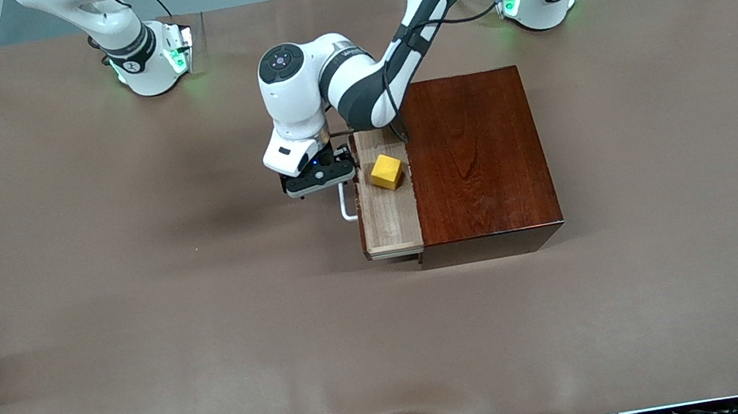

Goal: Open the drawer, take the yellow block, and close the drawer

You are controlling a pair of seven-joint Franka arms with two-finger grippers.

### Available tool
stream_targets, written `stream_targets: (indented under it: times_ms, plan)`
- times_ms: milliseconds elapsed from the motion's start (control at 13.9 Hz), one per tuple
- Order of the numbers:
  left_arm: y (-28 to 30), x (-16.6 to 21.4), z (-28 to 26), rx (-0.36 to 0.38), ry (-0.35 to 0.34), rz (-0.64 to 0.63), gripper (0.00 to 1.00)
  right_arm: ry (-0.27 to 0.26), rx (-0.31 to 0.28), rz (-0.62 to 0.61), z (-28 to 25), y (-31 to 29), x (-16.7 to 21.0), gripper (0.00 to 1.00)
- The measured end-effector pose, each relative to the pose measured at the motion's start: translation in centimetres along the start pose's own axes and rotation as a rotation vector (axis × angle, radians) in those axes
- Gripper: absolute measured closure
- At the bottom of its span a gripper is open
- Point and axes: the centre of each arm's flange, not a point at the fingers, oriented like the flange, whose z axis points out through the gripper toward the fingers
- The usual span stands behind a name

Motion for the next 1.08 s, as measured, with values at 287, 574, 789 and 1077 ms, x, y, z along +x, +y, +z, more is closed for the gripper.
stream_targets:
  times_ms: [287,574,789,1077]
  plan:
    - [0.7,-0.4,0.1,-0.042,0.013,0.003,0.0,0.0,0.0,0.0,0.0,0.0,0.0,0.0]
    - [0.7,-0.5,0.2,-0.045,0.014,0.003,0.0,0.0,0.0,0.0,0.0,0.0,0.0,0.0]
    - [1.3,-0.7,0.1,-0.089,0.026,0.007,0.0,0.0,0.0,0.0,0.0,0.0,0.0,0.0]
    - [1.9,-0.9,-0.1,-0.137,0.039,0.005,0.0,0.0,0.0,-0.001,0.0,-0.1,0.0,0.0]
